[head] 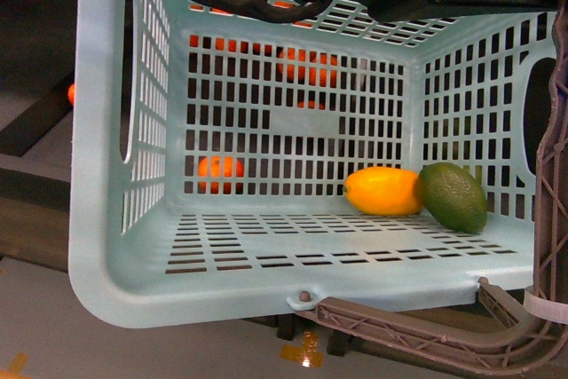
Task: Pick mango and avocado into basket
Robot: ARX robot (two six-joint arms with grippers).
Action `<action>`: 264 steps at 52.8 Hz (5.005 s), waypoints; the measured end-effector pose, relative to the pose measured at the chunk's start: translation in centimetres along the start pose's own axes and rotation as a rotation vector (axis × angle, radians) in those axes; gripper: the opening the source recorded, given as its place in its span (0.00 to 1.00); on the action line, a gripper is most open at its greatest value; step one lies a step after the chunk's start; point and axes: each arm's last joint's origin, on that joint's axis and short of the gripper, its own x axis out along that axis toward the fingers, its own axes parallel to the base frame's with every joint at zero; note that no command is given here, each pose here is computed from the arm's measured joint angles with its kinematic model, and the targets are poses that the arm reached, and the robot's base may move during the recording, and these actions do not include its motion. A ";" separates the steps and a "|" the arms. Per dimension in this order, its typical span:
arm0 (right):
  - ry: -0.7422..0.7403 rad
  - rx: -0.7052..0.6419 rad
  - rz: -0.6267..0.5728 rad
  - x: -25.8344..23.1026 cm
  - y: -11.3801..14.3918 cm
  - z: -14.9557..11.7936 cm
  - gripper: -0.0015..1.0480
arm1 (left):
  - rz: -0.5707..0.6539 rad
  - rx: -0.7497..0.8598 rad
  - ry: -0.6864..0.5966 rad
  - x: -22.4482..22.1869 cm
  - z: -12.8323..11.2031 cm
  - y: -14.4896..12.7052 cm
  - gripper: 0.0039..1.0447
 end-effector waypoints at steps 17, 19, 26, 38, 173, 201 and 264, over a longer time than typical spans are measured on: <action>0.000 -0.001 0.000 0.0 0.0 0.0 0.93 | 0.037 -0.001 -0.015 -0.3 0.1 0.4 0.13; 0.000 -0.001 0.000 0.0 0.0 0.0 0.93 | 0.034 -0.002 -0.014 -0.3 0.1 0.4 0.13; 0.000 -0.002 -0.001 0.0 0.0 0.0 0.93 | 0.018 0.000 -0.007 -0.1 0.1 0.3 0.13; 0.001 -0.001 -0.001 0.0 0.0 0.0 0.93 | 0.019 -0.001 -0.006 -0.1 0.0 0.2 0.13; 0.000 -0.002 -0.001 0.0 0.0 0.0 0.93 | 0.028 0.001 -0.009 -0.1 0.1 0.3 0.13; 0.000 -0.002 -0.002 0.0 0.0 0.0 0.93 | 0.024 0.001 -0.008 -0.1 0.1 0.3 0.13; 0.000 -0.002 -0.002 0.0 0.0 0.0 0.93 | 0.026 0.001 -0.009 -0.1 0.1 0.3 0.13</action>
